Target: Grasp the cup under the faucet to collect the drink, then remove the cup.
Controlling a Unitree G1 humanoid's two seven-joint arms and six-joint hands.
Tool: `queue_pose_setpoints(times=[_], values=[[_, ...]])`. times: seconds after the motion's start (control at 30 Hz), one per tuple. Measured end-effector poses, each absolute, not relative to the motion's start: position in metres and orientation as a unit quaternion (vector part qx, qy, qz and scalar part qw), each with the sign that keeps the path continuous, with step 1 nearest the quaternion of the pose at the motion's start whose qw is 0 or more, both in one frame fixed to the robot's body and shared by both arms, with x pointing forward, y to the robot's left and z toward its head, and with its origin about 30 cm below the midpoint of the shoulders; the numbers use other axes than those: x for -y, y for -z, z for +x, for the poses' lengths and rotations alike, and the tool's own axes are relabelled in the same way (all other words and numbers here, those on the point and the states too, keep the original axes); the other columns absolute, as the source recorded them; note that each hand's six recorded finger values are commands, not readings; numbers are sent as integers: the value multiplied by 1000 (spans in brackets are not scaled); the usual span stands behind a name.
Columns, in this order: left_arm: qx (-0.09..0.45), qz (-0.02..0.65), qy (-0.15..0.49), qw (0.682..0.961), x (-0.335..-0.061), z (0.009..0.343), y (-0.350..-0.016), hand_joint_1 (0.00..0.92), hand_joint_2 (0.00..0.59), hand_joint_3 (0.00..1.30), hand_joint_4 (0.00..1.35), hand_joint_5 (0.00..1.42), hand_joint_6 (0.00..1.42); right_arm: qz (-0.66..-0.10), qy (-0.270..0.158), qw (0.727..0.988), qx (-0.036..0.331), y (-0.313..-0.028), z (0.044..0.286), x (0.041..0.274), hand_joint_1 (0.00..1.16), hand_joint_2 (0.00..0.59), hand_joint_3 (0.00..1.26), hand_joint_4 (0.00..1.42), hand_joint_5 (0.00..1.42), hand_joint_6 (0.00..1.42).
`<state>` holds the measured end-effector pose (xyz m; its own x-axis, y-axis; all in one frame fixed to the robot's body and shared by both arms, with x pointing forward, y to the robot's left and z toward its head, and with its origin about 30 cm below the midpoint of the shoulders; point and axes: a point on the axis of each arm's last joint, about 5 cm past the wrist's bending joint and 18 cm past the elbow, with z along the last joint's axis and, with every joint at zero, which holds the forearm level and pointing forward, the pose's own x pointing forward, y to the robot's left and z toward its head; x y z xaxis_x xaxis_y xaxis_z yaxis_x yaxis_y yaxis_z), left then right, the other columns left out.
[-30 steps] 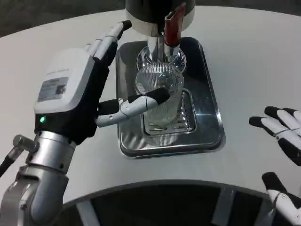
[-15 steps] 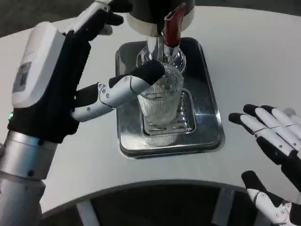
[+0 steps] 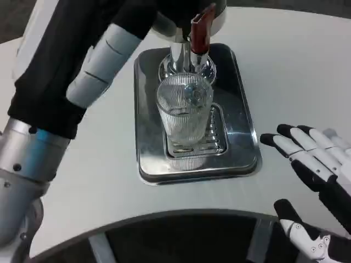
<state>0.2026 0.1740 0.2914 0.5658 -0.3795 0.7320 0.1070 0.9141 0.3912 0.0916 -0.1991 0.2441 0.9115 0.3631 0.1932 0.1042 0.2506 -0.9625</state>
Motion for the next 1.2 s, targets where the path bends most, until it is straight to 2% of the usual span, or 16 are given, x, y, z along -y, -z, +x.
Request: queue_pose_setpoints(times=[0.17, 0.57, 0.7, 0.93, 1.2], values=[[433, 121, 191, 873, -169, 208, -303, 0, 73, 354, 377, 461, 531, -610, -83, 766, 187, -242, 93, 196, 358, 559, 70, 0, 0, 0], [426, 108, 214, 873, -159, 220, -332, 0, 78, 309, 304, 392, 457, -606, -89, 770, 177, -237, 98, 184, 348, 574, 64, 0, 0, 0], [397, 124, 215, 884, -161, 229, -341, 0, 75, 313, 289, 377, 436, -601, -90, 773, 181, -237, 100, 181, 346, 575, 64, 0, 0, 0], [346, 143, 231, 898, -170, 249, -348, 0, 69, 212, 143, 239, 308, -601, -92, 774, 176, -237, 101, 179, 341, 571, 64, 0, 0, 0], [304, 150, 264, 903, -170, 262, -342, 0, 75, 200, 132, 217, 285, -600, -92, 776, 173, -236, 100, 180, 334, 568, 64, 0, 0, 0]])
